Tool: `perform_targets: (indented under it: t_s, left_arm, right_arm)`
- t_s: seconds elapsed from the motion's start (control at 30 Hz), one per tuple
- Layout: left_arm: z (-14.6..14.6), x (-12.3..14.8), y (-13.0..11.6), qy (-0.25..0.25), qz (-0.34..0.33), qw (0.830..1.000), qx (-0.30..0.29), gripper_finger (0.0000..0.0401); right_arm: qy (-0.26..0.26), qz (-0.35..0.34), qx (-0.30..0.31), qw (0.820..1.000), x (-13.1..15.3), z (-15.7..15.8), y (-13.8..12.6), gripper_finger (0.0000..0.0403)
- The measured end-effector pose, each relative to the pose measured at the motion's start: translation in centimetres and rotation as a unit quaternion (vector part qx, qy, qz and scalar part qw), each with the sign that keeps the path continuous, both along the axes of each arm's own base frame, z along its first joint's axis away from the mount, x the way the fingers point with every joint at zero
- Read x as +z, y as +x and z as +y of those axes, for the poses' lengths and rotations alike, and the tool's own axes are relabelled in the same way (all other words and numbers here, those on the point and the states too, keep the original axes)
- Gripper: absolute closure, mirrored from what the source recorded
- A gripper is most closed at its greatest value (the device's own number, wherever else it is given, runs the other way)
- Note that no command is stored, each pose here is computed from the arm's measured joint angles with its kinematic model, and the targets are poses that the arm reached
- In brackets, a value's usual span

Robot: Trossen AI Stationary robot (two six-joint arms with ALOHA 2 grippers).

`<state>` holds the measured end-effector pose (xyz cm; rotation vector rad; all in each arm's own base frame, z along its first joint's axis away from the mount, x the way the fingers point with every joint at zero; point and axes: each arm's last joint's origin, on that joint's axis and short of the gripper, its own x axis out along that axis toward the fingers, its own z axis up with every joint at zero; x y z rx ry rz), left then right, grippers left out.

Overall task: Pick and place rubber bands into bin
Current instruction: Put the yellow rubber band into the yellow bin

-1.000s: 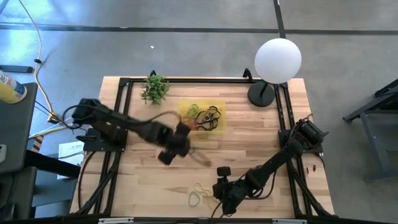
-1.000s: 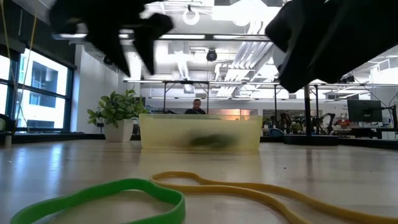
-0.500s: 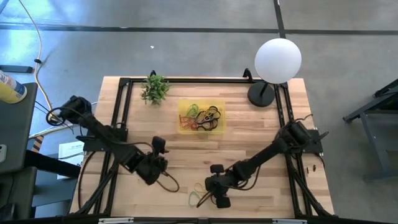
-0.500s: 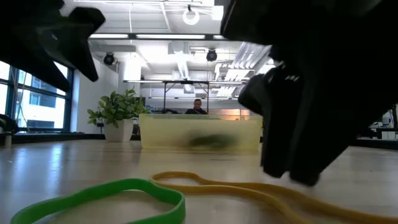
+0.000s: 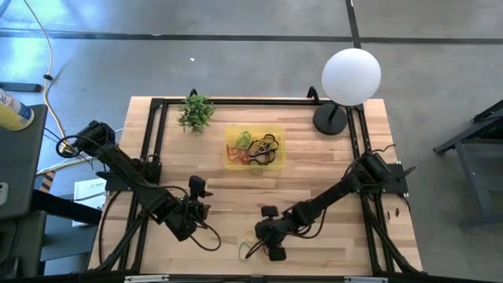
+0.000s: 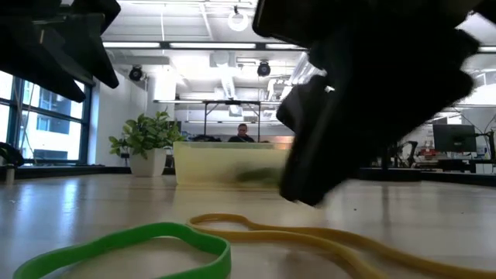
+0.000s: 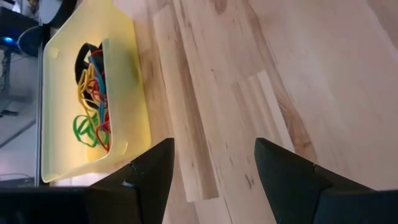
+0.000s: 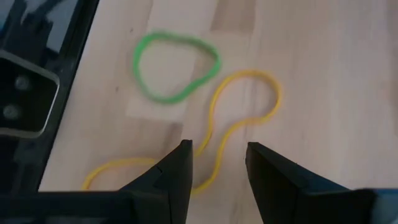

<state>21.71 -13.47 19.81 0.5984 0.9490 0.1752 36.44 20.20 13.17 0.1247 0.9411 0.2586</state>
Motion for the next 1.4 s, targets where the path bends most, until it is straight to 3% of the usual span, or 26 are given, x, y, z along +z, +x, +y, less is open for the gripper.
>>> perform_targets:
  t_s: [0.3, 0.53, 1.4]
  left_arm:
    - [0.0, 0.0, 0.0, -0.002, -0.007, 1.000, 0.008, 0.0190]
    - [-0.1, 0.0, 0.1, -0.007, -0.011, 1.000, 0.007, 0.0190]
    - [-0.1, 0.0, 0.1, -0.009, -0.011, 1.000, 0.006, 0.0190]
  right_arm:
    - [-0.030, -0.058, -0.007, 0.998, -0.1, -0.6, 1.2, 0.0263]
    - [-0.019, -0.051, 0.000, 0.998, -2.3, -1.1, 2.1, 0.0263]
    - [-0.030, -0.047, -0.027, 0.998, -2.9, -2.5, 2.7, 0.0263]
